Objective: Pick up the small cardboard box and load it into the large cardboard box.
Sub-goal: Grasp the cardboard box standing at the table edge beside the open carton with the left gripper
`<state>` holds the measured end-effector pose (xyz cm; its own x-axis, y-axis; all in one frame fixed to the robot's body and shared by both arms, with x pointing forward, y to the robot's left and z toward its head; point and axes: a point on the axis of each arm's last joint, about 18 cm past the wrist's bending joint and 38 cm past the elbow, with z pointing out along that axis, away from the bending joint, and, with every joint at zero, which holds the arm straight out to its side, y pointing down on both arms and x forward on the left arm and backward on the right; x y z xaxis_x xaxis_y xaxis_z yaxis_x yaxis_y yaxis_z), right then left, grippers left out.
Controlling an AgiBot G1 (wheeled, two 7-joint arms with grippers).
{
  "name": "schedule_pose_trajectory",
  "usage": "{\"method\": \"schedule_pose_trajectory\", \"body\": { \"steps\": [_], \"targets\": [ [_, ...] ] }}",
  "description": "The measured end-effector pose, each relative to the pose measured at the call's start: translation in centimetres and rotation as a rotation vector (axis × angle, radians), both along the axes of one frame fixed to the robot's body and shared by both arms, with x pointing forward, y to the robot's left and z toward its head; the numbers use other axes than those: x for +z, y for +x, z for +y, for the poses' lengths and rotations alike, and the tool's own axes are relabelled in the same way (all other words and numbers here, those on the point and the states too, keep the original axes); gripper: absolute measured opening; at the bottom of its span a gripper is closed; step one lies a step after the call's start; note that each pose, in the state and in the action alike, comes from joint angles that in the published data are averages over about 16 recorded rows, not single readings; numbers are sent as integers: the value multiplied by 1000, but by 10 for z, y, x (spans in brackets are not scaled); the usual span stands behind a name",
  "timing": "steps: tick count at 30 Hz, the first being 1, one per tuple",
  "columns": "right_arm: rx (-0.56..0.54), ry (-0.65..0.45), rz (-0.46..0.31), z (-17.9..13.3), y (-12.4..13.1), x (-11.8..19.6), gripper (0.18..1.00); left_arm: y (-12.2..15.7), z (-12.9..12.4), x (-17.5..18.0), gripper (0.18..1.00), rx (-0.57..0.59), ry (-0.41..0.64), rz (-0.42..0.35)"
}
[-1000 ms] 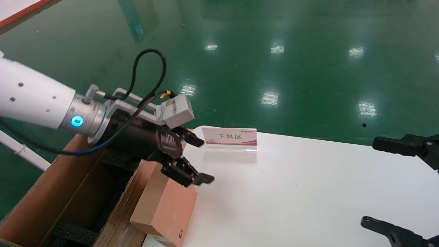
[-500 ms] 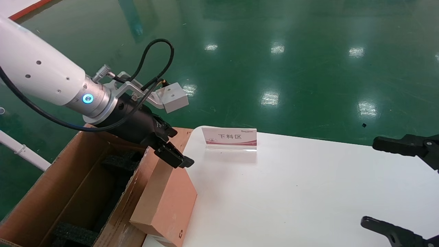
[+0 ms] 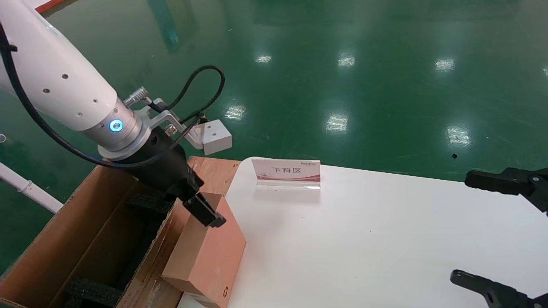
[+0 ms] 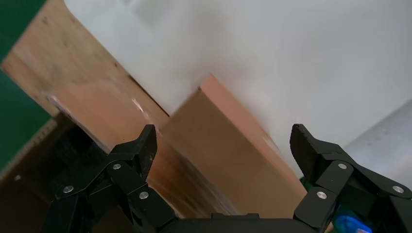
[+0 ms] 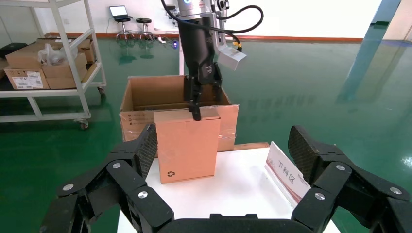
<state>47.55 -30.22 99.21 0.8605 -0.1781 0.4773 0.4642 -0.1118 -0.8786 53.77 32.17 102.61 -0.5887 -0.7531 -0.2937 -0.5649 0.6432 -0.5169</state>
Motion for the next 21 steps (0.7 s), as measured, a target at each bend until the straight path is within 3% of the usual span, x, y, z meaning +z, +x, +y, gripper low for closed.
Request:
{"method": "schedule_pose_trajectory", "body": {
  "steps": [21],
  "targets": [
    [0,0,0,0,0,0,1000,-9,-7,-12,1001,105,26,130]
  ]
}}
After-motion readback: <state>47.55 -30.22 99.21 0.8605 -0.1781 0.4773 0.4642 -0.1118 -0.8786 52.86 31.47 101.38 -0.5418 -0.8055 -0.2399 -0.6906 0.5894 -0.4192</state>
